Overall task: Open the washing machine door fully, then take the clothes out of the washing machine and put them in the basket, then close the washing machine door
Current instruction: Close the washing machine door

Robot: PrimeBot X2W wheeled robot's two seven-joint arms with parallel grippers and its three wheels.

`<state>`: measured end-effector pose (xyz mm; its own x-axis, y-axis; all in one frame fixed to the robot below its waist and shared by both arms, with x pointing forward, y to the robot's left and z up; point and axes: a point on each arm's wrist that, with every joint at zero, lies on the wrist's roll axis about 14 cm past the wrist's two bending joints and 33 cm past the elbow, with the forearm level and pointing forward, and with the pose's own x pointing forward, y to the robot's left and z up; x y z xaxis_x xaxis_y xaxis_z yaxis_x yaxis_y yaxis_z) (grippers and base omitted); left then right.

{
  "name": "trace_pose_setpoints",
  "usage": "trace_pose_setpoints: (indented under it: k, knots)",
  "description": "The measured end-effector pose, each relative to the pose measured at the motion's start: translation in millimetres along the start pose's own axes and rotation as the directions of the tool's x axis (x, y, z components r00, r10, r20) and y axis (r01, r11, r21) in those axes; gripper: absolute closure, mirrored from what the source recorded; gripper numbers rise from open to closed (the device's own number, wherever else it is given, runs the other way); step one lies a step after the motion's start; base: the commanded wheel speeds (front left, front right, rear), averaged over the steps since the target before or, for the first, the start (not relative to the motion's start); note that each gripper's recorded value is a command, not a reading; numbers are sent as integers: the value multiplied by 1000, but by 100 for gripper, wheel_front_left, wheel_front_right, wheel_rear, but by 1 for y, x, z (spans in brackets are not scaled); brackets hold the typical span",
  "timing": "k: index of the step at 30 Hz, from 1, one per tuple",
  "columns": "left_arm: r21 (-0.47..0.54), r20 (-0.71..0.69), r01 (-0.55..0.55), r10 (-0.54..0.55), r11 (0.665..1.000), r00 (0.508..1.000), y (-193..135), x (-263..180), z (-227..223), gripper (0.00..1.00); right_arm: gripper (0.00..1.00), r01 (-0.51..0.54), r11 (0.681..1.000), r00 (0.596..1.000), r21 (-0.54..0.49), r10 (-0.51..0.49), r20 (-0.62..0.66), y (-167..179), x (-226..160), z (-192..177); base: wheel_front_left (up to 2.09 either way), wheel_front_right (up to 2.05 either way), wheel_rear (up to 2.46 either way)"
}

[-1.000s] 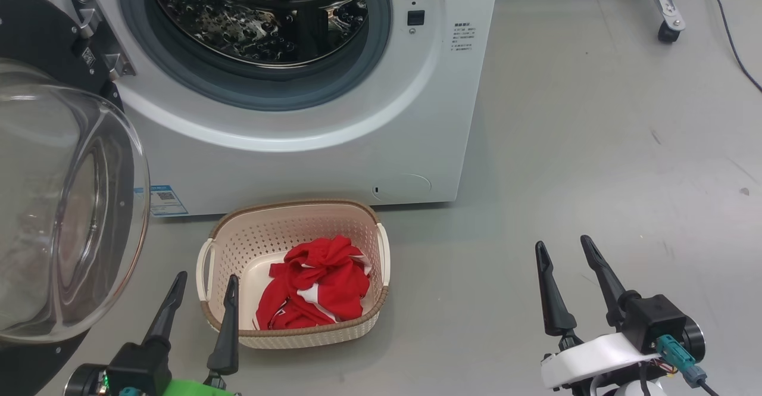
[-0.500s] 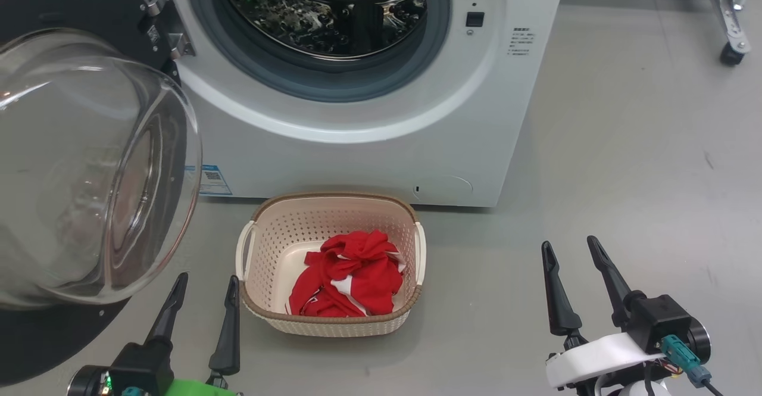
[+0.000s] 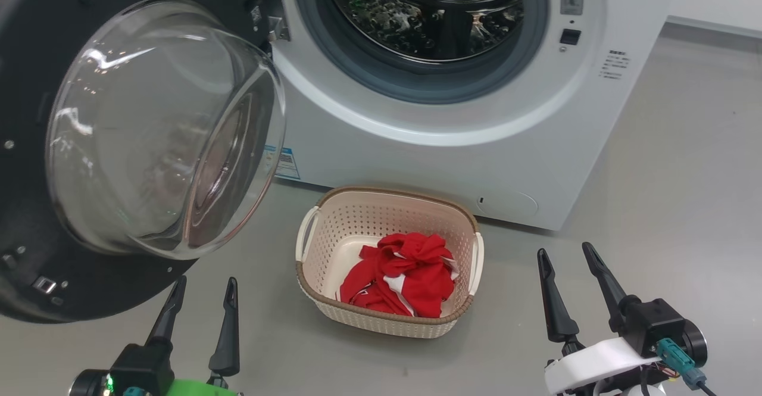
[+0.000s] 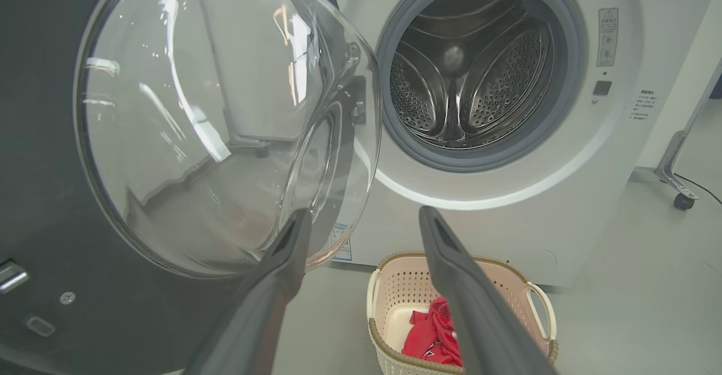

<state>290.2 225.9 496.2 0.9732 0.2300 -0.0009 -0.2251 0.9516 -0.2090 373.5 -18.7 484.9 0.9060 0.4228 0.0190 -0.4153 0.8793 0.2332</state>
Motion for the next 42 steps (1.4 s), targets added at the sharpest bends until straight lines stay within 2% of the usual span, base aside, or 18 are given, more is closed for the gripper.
trace_pose_setpoints:
  k: [21,37,38,39,40,42]
  knots:
    - [-3,73,-212,212,977,975,60,-43,20,0,0,-243,970,968,19,244,-57,76,13,-17,0,0,0]
    - [-1,77,-218,217,976,973,61,-43,22,0,0,-247,969,966,24,248,-71,78,12,-22,0,0,0]
    - [-1,77,-217,217,976,973,61,-43,22,55,0,-246,969,966,24,247,-72,77,12,-22,0,0,0]
    - [-1,77,-217,216,976,973,61,-42,22,80,0,-245,969,966,24,246,-72,77,12,-23,0,0,0]
    - [-2,77,-216,215,976,973,61,-42,22,100,0,-244,969,967,25,246,-73,77,12,-23,0,0,0]
    - [-6,76,-215,215,976,974,60,-42,22,100,0,-243,970,967,26,244,-75,76,12,-24,0,0,0]
